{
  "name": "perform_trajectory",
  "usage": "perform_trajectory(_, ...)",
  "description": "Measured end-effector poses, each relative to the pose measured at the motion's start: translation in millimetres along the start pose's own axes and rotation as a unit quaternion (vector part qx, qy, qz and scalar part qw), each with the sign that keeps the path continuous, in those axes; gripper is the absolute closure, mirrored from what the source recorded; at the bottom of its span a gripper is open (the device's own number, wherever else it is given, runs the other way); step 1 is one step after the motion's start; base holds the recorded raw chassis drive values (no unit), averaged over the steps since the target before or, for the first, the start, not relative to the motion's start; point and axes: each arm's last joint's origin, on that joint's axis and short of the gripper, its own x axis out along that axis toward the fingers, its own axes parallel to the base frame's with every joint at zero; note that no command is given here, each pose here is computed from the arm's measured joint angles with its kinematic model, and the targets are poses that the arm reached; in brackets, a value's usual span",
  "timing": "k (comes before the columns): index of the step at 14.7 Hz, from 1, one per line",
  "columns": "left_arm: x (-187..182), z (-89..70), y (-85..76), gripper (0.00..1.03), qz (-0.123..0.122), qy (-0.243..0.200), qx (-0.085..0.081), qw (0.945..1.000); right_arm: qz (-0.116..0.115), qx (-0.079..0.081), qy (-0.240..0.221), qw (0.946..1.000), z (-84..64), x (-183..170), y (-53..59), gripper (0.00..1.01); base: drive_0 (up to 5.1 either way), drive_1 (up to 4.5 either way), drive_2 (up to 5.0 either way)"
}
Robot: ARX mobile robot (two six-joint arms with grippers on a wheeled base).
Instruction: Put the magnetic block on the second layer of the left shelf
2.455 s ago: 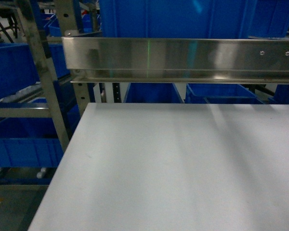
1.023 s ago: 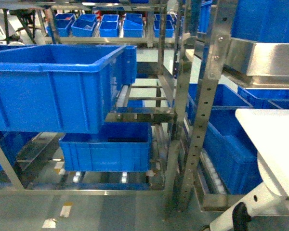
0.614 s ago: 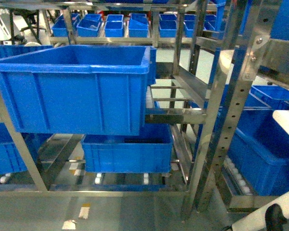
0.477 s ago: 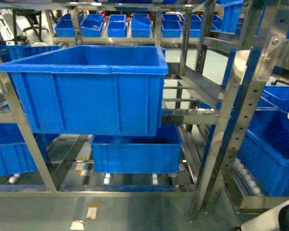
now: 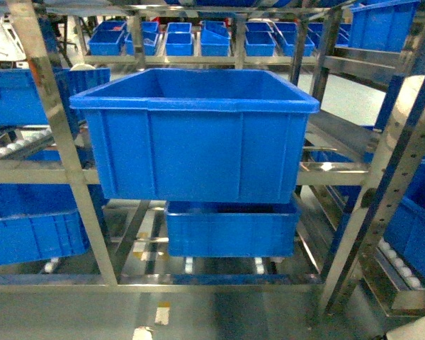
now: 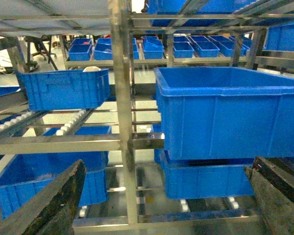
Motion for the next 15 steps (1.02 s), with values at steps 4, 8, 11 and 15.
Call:
perform_trajectory(4,0.0,-0.3,0.0,0.05,0.0,0.001,0.0,1.0,0.001,-0.001,-0.002,1.0,0.4,0.0,0.1,0.67,-5.0,2.47,2.5)
perform_trajectory(8,0.0,-0.1,0.0,0.05,0.0,0.001,0.0,1.0,0.0,0.0,0.001,1.0,-0.1,0.1,0.0,0.67,-5.0,2.48,2.5)
perform_trajectory(11,0.0,-0.6,0.1,0.05,0.003,0.003,0.0,1.0,0.009,-0.001,-0.004,1.0,1.1,-0.1,2.2,0.67,0.0,0.0,0.0)
perform_trajectory(15,0.0,-0.1,0.0,0.05,0.0,0.0,0.0,1.0,0.002,-0.001,-0.006,1.0,1.7,-1.2,1.1,0.68,0.0,3.69,-3.7)
